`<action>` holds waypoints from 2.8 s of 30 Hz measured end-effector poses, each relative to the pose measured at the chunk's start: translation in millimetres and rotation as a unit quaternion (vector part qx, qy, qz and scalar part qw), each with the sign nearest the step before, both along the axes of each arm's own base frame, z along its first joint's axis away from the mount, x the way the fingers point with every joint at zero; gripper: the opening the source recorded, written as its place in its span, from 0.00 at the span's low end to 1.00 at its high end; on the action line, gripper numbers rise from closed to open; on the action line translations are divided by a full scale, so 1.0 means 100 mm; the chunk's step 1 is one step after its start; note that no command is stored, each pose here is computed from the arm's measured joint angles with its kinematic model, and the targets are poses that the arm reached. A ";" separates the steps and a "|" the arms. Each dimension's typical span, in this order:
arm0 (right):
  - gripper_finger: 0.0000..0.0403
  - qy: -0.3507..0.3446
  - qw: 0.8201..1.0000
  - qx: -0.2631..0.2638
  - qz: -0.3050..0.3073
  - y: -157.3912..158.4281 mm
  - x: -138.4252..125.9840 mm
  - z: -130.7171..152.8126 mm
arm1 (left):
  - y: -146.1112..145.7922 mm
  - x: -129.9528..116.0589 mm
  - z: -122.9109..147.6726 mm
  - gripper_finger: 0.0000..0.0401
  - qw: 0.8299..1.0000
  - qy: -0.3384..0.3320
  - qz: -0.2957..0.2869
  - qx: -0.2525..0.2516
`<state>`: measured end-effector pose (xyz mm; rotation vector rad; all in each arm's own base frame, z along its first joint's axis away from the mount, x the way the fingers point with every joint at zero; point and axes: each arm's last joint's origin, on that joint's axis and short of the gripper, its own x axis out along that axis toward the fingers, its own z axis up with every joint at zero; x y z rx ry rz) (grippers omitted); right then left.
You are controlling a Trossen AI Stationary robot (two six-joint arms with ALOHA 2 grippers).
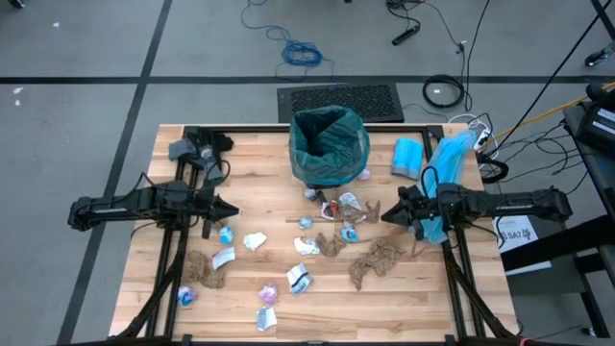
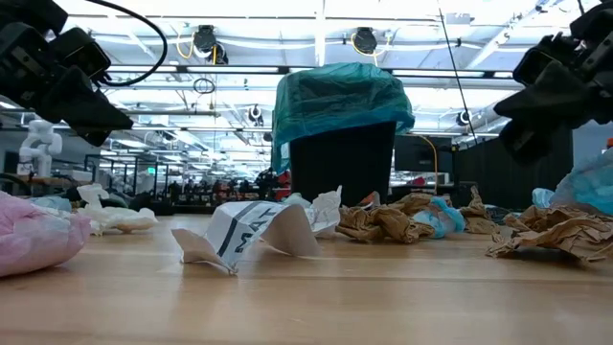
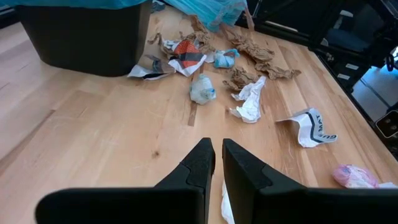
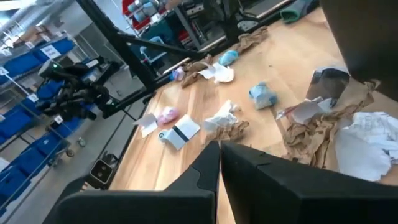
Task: Place trash/remove bag and relplace
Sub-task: Put the brown napkin into the trash bin
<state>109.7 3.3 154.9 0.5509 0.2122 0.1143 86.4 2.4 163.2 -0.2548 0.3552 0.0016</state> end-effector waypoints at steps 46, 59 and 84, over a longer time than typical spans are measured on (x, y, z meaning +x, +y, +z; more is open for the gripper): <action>0.03 0.427 0.855 -0.222 0.192 0.62 0.72 1.78 | 0.00 0.00 0.00 0.10 1.000 0.000 0.000 0.000; 0.38 0.433 0.787 -0.324 0.295 0.91 1.25 1.34 | 0.00 0.00 0.00 0.10 1.000 0.000 0.000 0.000; 0.49 0.512 0.738 -0.321 0.301 1.05 1.37 0.05 | 0.00 0.00 0.00 0.10 1.000 0.000 0.000 0.000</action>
